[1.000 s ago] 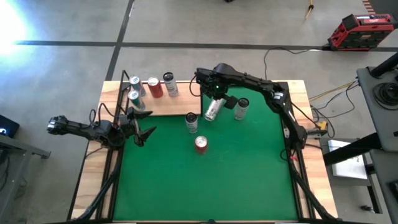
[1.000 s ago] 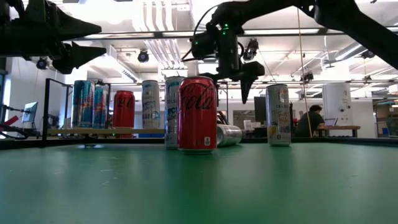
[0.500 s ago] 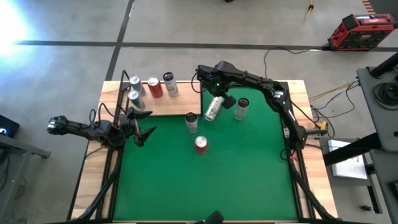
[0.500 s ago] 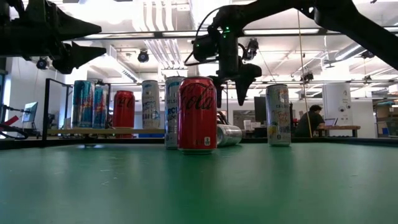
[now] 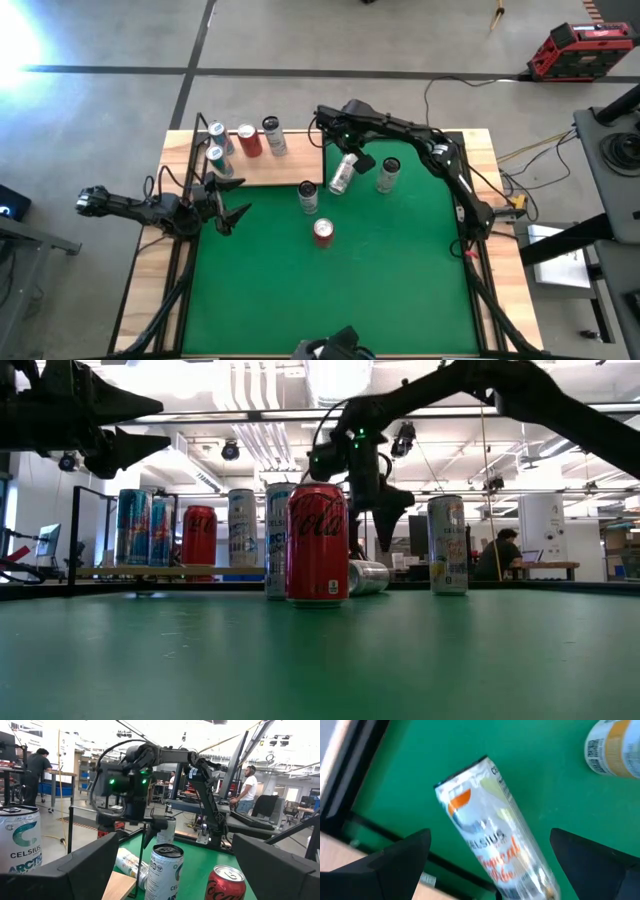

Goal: Place canned beverage on shelf
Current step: Adjust the white yellow soda can on the table

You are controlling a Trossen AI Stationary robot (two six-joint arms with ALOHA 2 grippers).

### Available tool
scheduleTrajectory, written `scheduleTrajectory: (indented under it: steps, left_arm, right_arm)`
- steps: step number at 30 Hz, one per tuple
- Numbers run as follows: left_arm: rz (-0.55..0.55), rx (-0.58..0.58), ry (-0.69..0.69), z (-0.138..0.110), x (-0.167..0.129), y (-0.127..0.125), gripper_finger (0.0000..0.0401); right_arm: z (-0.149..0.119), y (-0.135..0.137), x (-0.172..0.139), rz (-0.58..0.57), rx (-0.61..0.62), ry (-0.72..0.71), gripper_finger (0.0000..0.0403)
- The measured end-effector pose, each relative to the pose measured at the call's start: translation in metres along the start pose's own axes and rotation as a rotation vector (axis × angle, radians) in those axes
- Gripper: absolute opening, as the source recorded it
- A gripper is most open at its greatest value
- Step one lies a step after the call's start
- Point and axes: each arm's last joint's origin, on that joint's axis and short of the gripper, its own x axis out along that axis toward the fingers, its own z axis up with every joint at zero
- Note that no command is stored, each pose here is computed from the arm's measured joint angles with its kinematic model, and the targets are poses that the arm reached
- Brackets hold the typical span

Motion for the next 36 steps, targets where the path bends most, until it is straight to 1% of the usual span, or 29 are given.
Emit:
scheduleTrajectory:
  steps: [4,7,15,25,36]
  left_arm:
    - [0.0,0.0,0.001,0.0,0.0,0.0,0.0375]
    - [0.0,0.0,0.0,0.0,0.0,0.0,0.0375]
    - [0.0,0.0,0.001,0.0,0.0,0.0,0.0375]
    - [0.0,0.0,0.0,0.0,0.0,0.0,0.0375]
    - [0.0,0.0,0.001,0.0,0.0,0.0,0.0375]
  right_arm:
    - [0.003,0.006,0.01,-0.016,-0.015,0.009,0.04]
    - [0.008,0.009,0.014,-0.031,-0.017,0.027,0.04]
    - [0.016,0.014,0.023,-0.05,-0.06,0.02,0.04]
    - [0.016,0.016,0.033,-0.069,-0.126,0.015,0.04]
    - [0.015,0.015,0.037,-0.076,-0.189,0.025,0.04]
